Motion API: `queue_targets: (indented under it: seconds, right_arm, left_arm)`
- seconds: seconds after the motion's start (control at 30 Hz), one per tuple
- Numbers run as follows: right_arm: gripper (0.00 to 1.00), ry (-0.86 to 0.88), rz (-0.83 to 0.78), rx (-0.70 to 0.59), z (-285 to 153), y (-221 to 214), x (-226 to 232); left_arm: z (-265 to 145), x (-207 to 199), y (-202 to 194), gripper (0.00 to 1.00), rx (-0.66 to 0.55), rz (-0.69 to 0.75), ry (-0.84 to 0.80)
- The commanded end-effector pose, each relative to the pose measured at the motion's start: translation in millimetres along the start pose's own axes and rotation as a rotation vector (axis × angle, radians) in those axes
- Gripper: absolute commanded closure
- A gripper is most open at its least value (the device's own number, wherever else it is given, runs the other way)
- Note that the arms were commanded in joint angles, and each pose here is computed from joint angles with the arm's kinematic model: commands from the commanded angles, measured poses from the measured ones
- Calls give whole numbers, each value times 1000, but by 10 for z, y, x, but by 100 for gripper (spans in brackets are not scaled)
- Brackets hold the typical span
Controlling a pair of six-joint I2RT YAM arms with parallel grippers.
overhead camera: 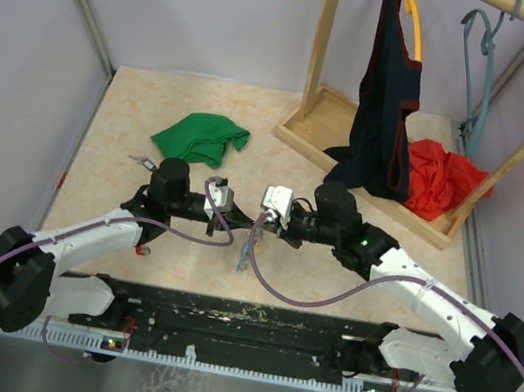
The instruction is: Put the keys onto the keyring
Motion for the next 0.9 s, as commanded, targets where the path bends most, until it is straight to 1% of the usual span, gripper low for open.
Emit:
queue_targets:
  seconds: [0.0,0.87]
  right_arm:
    - [100,-8,-33,-93,-53,298,-53]
    - [100,-16,-13,-80,-10,272,-78]
  left_arm:
    - [8,-5,145,100,-41,57,-19]
    - [6,-34,161,100,-52,63,-38]
Point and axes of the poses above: each gripper's point midway between its finger pads, its own z axis out along the fingers, its own x axis along the line the jaws close on, y = z × x, the point moved 5 cm from there along -z, back along the fingers, and after that the axes turned 2 degrees about -z, right-handed, at the moved point
